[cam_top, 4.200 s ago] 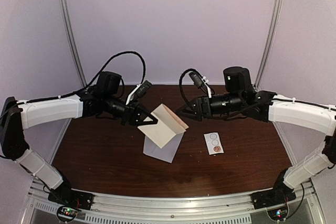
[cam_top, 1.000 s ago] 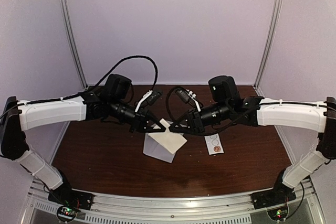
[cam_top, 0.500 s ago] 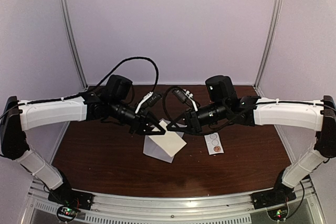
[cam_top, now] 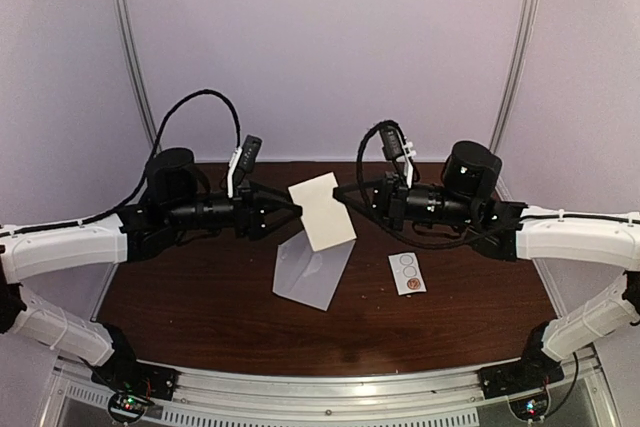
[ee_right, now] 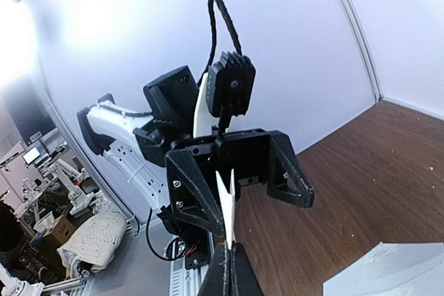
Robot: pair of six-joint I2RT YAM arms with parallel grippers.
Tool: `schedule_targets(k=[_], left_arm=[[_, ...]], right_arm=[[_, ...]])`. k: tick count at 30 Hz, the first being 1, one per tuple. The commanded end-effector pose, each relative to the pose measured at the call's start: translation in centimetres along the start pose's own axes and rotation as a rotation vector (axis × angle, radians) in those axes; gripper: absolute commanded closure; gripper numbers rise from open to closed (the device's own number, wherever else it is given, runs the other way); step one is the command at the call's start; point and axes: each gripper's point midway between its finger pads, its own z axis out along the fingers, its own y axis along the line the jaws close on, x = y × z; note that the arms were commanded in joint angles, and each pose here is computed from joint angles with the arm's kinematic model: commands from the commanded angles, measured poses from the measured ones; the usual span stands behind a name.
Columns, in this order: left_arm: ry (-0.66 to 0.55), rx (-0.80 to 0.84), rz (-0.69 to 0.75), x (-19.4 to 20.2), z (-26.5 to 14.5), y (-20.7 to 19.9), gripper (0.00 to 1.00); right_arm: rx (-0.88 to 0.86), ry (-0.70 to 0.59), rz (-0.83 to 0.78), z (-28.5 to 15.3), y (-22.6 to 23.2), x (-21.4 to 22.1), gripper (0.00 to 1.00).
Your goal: Place the letter into the envelope and seal it
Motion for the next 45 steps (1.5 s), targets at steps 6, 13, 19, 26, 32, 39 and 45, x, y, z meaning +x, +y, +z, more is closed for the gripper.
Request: schedule_targets(k=[6, 13, 19, 26, 32, 39, 45], left_arm=[[-0.182, 0.231, -0.037, -4.1, 0.6, -6.1, 0.22], [-0.240, 0.259, -0.058, -5.0, 0.5, -6.3, 0.49], [-0.251, 0.270, -0.055, -5.7, 0.8, -6.5, 0.59], [-0.248, 0.260, -0.060, -5.7, 1.0, -6.2, 0.68], [-0.251, 0.252, -0.060, -5.7, 0.9, -6.1, 0.79], [-0.247, 0.251, -0.059, -5.6, 0.9, -6.2, 0.87], [-0.234, 0.214, -0.061, -5.5, 0.8, -5.7, 1.00]], right_arm=[[-0.103, -0.340, -0.040, -1.6, 3.2, -6.5, 1.00], [-0.096, -0.365, -0.032, -1.8, 3.1, -6.4, 1.00], [-0.096, -0.340, -0.035, -1.2, 3.1, -6.0, 1.00], [-0.097, -0.291, -0.034, -0.3, 2.8, -5.1, 1.00], [-0.084, -0.269, -0.038, -0.2, 2.6, -4.7, 1.00], [-0.074, -0.256, -0.038, -0.1, 2.5, -4.5, 1.00], [-0.038, -0.246, -0.039, -0.3, 2.0, -4.3, 1.00]])
